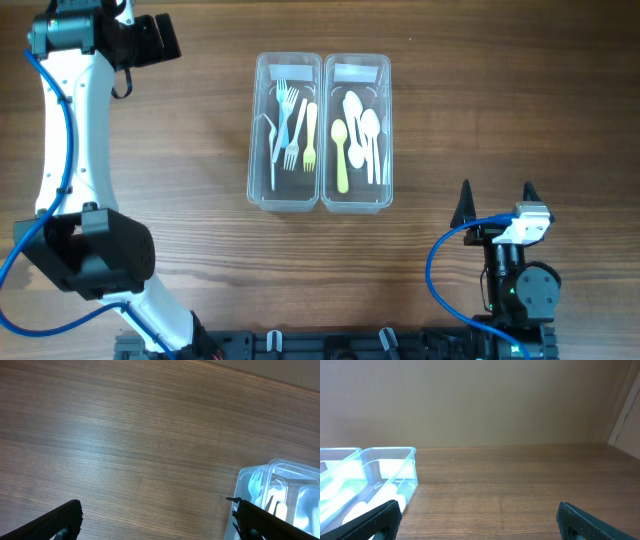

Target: Pack container

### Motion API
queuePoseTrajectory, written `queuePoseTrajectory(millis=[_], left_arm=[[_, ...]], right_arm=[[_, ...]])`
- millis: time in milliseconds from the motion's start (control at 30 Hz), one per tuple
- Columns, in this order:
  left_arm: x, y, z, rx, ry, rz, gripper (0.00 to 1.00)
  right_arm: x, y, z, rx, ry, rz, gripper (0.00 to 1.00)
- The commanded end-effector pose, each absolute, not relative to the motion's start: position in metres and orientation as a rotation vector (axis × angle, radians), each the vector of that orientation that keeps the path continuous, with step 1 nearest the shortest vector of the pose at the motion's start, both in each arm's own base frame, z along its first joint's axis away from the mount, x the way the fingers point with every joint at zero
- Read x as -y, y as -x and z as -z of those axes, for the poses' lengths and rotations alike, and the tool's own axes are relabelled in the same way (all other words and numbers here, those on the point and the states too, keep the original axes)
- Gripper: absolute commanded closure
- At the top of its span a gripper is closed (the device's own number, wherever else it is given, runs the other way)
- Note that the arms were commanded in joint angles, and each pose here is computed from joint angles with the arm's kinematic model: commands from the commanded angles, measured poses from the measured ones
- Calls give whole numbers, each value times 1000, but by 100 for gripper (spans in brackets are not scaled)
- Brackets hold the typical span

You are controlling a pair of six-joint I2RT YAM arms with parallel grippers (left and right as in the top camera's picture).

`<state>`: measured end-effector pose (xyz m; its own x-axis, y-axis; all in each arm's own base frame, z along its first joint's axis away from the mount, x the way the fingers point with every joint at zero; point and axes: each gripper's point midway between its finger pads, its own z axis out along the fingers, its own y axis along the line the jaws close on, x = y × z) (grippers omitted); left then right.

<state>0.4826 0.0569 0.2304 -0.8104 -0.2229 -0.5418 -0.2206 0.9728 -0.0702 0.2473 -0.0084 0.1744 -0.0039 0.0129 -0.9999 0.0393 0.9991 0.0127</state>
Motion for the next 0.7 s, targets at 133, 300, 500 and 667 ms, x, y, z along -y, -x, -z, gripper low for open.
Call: queuePoseTrajectory(millis=[133, 300, 500, 667], left_arm=[[-57, -483, -239, -2524, 318, 21, 0], [-57, -483, -239, -2524, 318, 21, 0], [-63, -482, -238, -2528, 323, -24, 0], [-37, -457, -296, -2430, 252, 64, 0]], right_arm=[[6, -248, -174, -1575, -19, 19, 0], [6, -248, -174, -1575, -19, 19, 0], [6, -248, -174, -1575, -19, 19, 0], [6, -248, -174, -1575, -19, 19, 0]])
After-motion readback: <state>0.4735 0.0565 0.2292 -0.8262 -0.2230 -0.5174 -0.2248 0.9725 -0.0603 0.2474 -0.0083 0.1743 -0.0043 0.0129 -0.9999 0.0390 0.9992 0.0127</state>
